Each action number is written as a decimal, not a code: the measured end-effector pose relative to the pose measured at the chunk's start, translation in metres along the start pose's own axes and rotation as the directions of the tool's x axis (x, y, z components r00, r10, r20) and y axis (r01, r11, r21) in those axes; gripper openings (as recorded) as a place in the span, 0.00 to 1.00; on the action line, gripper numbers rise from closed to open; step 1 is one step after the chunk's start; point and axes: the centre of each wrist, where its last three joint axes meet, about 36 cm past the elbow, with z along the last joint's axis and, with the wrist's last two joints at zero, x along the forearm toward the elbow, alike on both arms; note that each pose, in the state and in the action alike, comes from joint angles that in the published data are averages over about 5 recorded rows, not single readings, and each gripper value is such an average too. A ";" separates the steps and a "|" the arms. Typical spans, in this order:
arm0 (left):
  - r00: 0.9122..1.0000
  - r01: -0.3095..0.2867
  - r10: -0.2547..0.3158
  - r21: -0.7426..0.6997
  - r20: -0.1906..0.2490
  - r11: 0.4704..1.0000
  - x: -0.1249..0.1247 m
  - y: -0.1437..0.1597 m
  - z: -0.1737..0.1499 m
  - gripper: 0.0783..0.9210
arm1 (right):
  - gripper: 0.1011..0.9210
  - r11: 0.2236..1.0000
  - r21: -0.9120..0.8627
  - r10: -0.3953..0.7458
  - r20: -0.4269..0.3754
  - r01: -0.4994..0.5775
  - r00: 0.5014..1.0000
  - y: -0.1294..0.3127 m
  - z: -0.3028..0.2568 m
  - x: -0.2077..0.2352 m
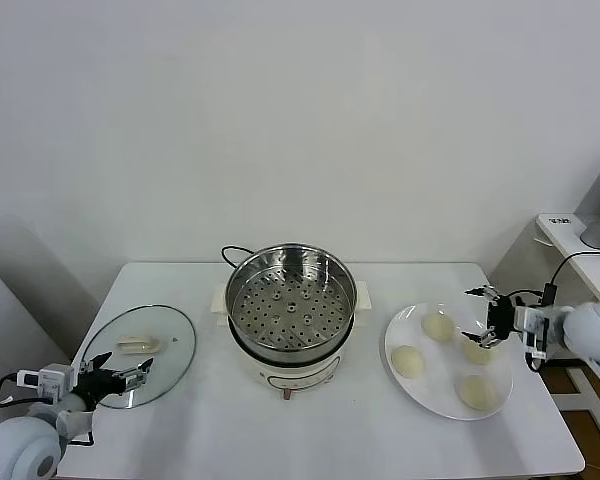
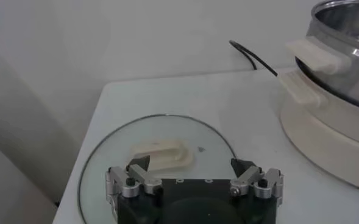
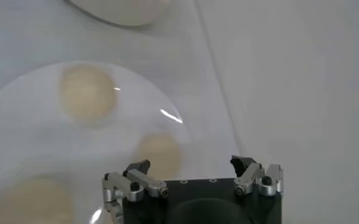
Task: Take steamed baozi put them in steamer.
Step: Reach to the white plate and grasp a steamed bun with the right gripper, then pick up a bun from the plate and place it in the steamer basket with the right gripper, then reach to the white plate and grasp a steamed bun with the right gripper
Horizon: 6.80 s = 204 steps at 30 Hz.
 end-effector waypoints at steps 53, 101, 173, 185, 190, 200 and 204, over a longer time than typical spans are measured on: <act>1.000 -0.004 0.004 -0.015 0.006 1.000 -0.006 0.003 -0.007 0.88 | 0.50 0.934 0.105 -0.323 -0.171 0.343 0.931 -0.077 -0.038 -0.121; 0.999 -0.032 0.031 -0.029 -0.004 0.999 -0.008 -0.007 -0.006 0.88 | 0.49 0.314 0.948 -0.381 0.077 0.051 0.921 -0.247 -0.377 -0.058; 0.999 -0.039 0.039 -0.011 0.002 0.999 -0.008 -0.013 -0.004 0.88 | 0.88 0.254 0.946 -0.502 -0.051 0.203 0.863 -0.232 -0.330 -0.037; 0.999 -0.040 0.040 -0.010 0.008 0.999 -0.007 -0.014 -0.006 0.88 | 0.88 0.648 0.601 -0.546 -0.061 0.467 0.836 -0.202 -0.235 -0.023; 0.999 -0.043 0.043 -0.008 0.011 0.999 -0.006 -0.016 -0.006 0.88 | 0.88 0.734 0.423 -0.557 -0.070 0.531 0.827 -0.180 -0.203 -0.030; 0.999 -0.047 0.047 -0.002 0.010 0.999 -0.006 -0.017 -0.005 0.88 | 0.88 0.791 0.200 -0.574 -0.086 0.578 0.815 -0.138 -0.162 -0.058; 0.999 -0.048 0.048 -0.002 0.008 0.999 -0.006 -0.018 -0.004 0.88 | 0.88 0.796 0.157 -0.579 -0.086 0.585 0.811 -0.123 -0.154 -0.072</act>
